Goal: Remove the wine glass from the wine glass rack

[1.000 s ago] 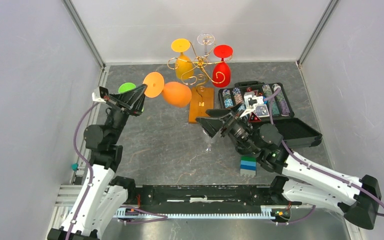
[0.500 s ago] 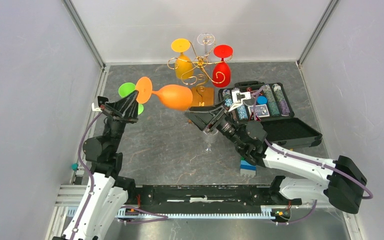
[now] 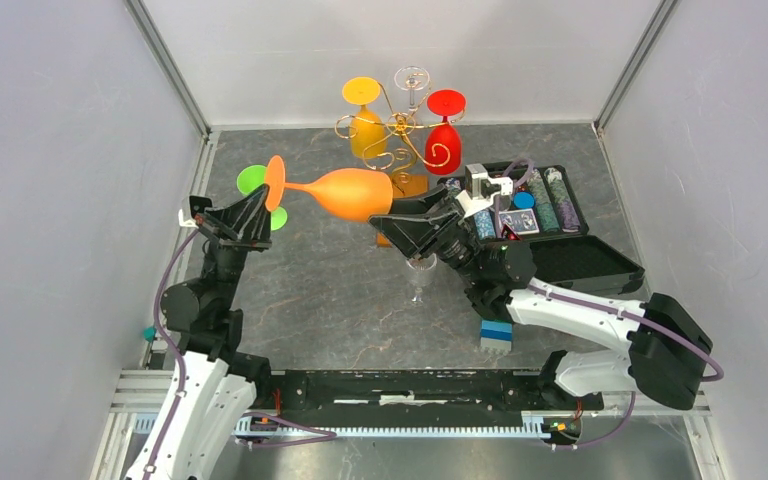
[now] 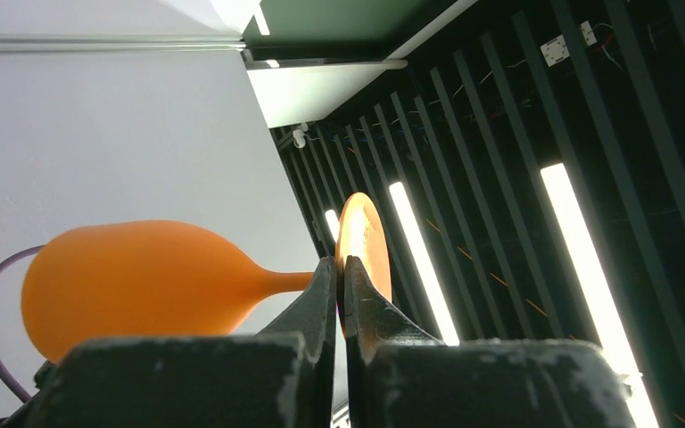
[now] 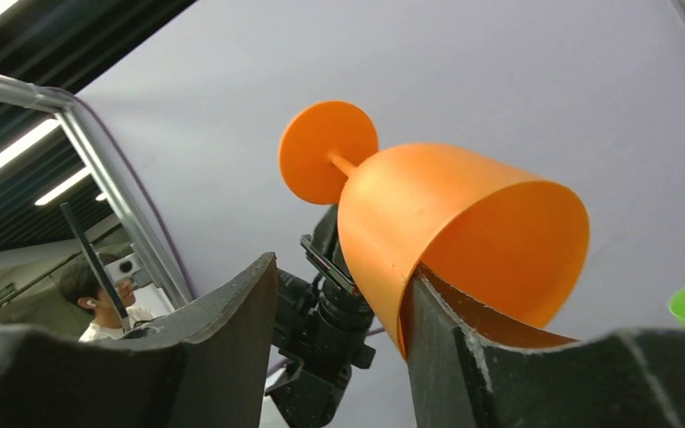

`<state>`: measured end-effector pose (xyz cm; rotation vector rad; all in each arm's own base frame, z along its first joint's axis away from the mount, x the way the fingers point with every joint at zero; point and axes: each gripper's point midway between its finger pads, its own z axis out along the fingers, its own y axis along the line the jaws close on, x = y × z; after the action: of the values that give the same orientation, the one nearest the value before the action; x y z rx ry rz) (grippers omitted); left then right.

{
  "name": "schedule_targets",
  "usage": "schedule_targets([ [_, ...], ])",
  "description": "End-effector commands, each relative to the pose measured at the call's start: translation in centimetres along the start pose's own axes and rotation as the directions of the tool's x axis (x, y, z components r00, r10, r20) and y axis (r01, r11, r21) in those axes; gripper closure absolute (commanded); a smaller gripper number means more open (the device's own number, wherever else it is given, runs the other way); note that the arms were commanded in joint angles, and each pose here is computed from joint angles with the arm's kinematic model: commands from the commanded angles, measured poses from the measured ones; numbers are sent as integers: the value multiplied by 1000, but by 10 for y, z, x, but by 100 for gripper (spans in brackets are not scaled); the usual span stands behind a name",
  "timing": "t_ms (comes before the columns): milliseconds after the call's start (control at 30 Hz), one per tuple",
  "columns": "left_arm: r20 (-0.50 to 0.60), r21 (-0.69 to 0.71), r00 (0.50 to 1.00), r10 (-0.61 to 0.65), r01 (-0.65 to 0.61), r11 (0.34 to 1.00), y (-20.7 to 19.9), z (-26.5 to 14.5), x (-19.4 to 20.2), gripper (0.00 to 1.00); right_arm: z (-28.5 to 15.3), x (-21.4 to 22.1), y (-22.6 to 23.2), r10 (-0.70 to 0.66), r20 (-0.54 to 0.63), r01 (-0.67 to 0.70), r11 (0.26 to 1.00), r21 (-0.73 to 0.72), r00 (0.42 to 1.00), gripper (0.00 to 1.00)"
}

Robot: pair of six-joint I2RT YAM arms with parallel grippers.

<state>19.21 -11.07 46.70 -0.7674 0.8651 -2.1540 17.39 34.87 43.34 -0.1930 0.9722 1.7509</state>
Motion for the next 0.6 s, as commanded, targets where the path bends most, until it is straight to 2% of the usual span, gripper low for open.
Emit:
schedule_targets([
  [0, -8, 47, 974, -228, 229, 972, -31, 0, 5, 98, 12, -25, 54, -35, 64, 48, 973, -226, 997, 47],
  [100, 3, 36, 977, -215, 215, 976, -29, 1, 4, 92, 14, -26, 59, -46, 61, 60, 968, -244, 997, 61],
  [233, 12, 36, 980, -201, 200, 979, -28, 1, 3, 89, 17, -25, 56, -63, 51, 73, 972, -224, 997, 88],
  [300, 21, 41, 983, -183, 182, 982, -29, 1, 2, 83, 18, -25, 52, -71, 46, 79, 976, -203, 996, 99],
  [367, 49, 45, 989, -137, 135, 990, -31, 2, 0, 73, 18, -26, 50, -89, 49, 97, 978, -186, 995, 100],
  [433, 96, 23, 993, -65, 63, 998, -30, 2, -4, 54, 18, -27, 46, -105, 54, 113, 980, -166, 993, 100],
  [500, 145, -21, 989, 35, -33, 999, -28, 2, -8, 38, 19, -28, 42, -124, 49, 130, 982, -137, 991, 100],
  [567, 183, -86, 972, 147, -133, 987, -23, 0, -13, 27, 21, -27, 33, -161, 32, 163, 983, -87, 987, 100],
])
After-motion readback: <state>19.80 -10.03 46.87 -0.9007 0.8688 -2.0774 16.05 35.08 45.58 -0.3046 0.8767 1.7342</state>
